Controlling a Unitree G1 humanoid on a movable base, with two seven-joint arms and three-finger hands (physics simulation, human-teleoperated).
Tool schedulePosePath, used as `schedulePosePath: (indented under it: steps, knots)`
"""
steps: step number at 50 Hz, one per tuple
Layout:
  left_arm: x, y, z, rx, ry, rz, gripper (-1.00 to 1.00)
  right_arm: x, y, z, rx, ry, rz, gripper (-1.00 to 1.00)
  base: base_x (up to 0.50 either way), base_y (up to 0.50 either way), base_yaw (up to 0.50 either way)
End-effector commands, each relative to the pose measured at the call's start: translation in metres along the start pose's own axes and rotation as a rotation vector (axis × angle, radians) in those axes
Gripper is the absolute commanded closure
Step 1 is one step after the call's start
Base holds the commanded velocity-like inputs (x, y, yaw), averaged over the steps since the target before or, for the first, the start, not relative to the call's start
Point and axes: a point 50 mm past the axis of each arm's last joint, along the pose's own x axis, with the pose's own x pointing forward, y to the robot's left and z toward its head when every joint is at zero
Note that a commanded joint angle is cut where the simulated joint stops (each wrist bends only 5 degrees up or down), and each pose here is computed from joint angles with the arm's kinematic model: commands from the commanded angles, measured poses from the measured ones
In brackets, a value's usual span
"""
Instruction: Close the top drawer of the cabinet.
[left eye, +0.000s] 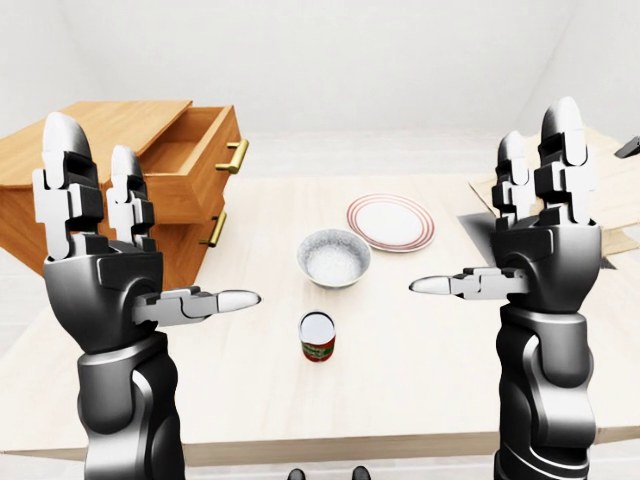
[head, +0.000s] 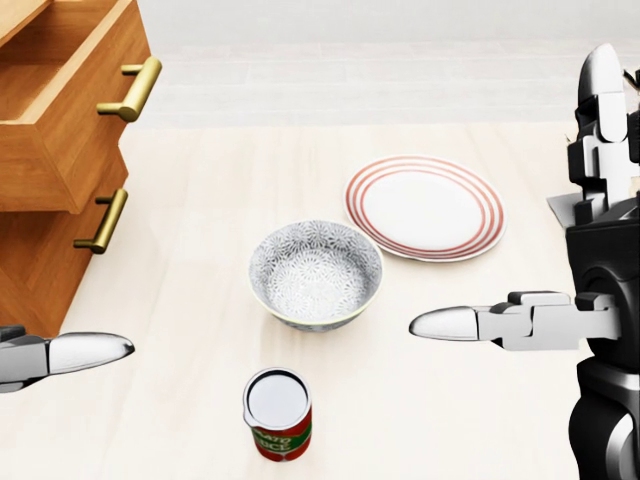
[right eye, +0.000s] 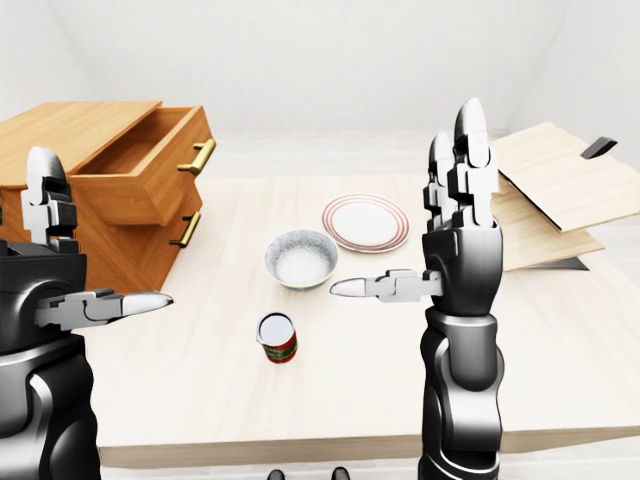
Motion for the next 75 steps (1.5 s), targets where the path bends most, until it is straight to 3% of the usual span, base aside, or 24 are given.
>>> schedulePosePath:
  steps: [1, 20, 58, 75]
  knots:
    - [-0.0003, 0.0002, -0.0010, 0.001, 0.005, 0.001, -1.00, -0.0006, 0.0004, -0.0012, -0.001, 0.006, 0.001, -1.00, 0.23, 0.50, 0.00]
    - [0.0004, 0.0006, 0.0017, 0.001, -0.008, 0.002, -1.00, -0.0017, 0.0021, -0.0036, -0.019, 0.020, 0.010, -1.00, 0.23, 0.50, 0.00]
    - [0.0001, -0.0001, 0.0007, 0.002, -0.003, -0.001, -1.00, -0.0031, 0.0009, -0.0061, -0.008, 0.034, 0.003, -1.00, -0.03, 0.50, 0.00]
    - [-0.0005, -0.0006, -0.0015, 0.001, 0.007, -0.003, -1.00, -0.0038, -0.0008, -0.0079, 0.008, 0.042, -0.005, -1.00, 0.03, 0.03, 0.00]
